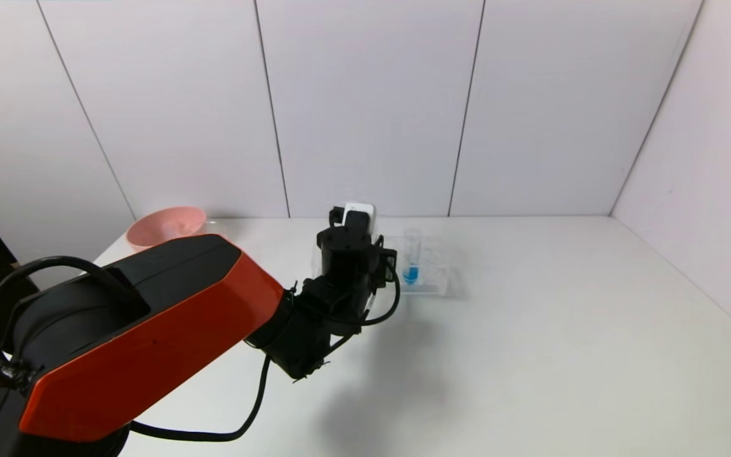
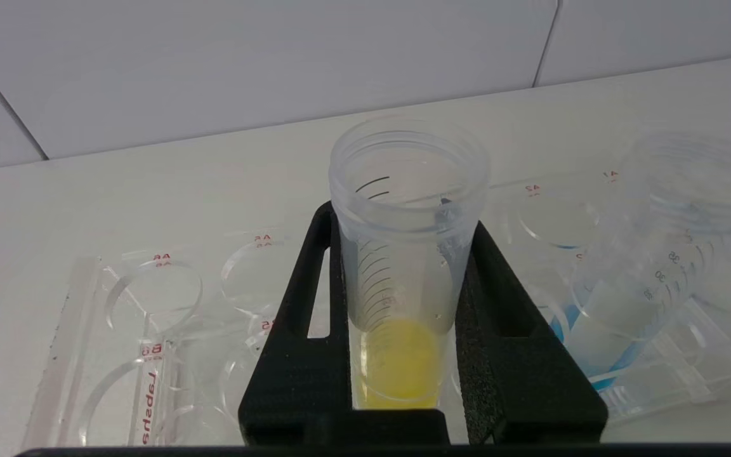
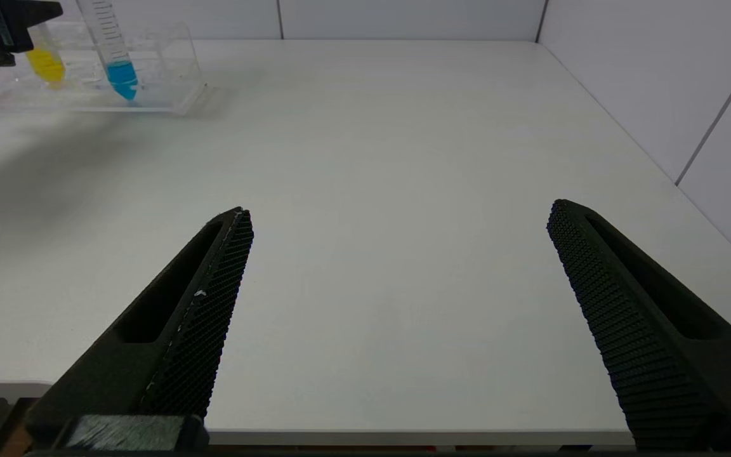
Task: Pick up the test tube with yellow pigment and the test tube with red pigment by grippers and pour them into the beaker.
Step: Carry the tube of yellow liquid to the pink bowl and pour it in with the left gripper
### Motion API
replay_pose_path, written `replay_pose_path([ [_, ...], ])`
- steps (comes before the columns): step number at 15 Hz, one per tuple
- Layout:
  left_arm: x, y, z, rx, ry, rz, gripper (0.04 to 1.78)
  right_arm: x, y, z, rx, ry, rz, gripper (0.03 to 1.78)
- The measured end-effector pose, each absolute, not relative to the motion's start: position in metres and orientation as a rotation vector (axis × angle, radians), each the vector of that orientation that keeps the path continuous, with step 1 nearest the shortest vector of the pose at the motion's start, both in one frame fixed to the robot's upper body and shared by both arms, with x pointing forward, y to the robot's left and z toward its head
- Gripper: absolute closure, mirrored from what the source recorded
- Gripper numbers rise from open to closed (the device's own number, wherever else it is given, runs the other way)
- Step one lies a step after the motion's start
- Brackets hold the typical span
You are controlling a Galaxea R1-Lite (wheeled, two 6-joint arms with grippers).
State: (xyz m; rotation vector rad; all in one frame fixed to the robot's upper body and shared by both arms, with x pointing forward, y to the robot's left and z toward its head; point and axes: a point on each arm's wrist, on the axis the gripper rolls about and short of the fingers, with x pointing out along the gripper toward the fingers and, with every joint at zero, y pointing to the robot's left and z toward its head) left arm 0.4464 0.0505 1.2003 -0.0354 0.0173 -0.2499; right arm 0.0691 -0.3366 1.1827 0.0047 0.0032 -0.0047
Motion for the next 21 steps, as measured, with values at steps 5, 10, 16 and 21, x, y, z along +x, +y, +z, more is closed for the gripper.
replay_pose_path([
  [5, 0.441, 0.051, 1.210, -0.039, 0.010, -0.256, 1.35, 0.069, -0.337, 1.183, 0.004, 0.003, -0.005, 0.11],
  [10, 0.437, 0.052, 1.221, -0.050, -0.013, -0.259, 1.35, 0.069, -0.337, 1.183, 0.005, 0.003, -0.005, 0.11],
  [16, 0.435, 0.054, 1.233, -0.036, -0.045, -0.247, 1.35, 0.069, -0.337, 1.183, 0.005, 0.003, -0.005, 0.11],
  [21, 0.431, 0.054, 1.243, -0.030, -0.067, -0.249, 1.35, 0.069, -0.337, 1.183, 0.004, 0.003, -0.005, 0.11],
])
